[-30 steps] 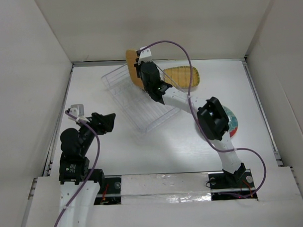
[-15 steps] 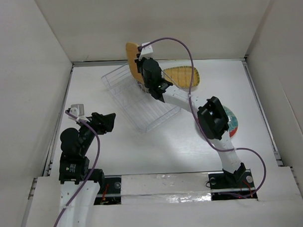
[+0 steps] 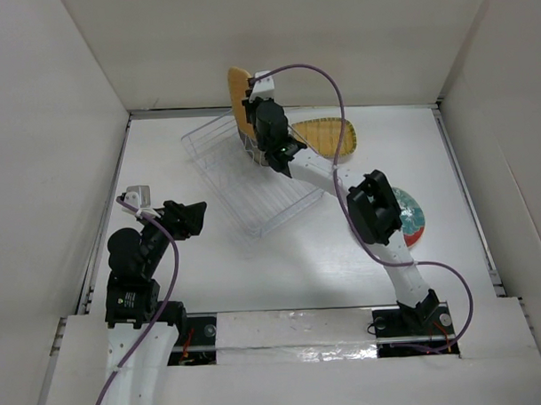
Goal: Load the plates into the dish rack
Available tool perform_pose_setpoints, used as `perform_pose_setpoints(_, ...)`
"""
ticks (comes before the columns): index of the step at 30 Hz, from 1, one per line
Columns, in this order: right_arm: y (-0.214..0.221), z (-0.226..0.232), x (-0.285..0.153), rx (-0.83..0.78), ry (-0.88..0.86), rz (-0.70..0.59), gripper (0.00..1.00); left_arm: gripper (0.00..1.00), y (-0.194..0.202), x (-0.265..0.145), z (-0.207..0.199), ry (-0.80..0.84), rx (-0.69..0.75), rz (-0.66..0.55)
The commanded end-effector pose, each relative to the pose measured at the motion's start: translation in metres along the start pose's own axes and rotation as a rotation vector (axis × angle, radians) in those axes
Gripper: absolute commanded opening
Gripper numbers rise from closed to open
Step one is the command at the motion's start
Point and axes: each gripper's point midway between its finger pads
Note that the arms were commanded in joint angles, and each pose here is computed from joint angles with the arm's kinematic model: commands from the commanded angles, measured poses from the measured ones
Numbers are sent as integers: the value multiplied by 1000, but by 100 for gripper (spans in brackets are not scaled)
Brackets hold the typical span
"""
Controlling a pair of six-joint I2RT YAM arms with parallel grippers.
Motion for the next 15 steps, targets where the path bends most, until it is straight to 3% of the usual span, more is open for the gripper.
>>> perform_pose_setpoints(1,-45,4,7,84,-6,-144,0,65,-6,3,-8,43,26,-23)
perform_pose_setpoints(15,31,7,-18,78,9,-94,0,65,-6,2,-10,55,29,-23)
Point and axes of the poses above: each gripper's point midway between its finger pads, its own x axis out along the fingers, its own z axis along the line the jaws close on, y = z × x, and after that the axes turned 1 degree about -x, right-handed
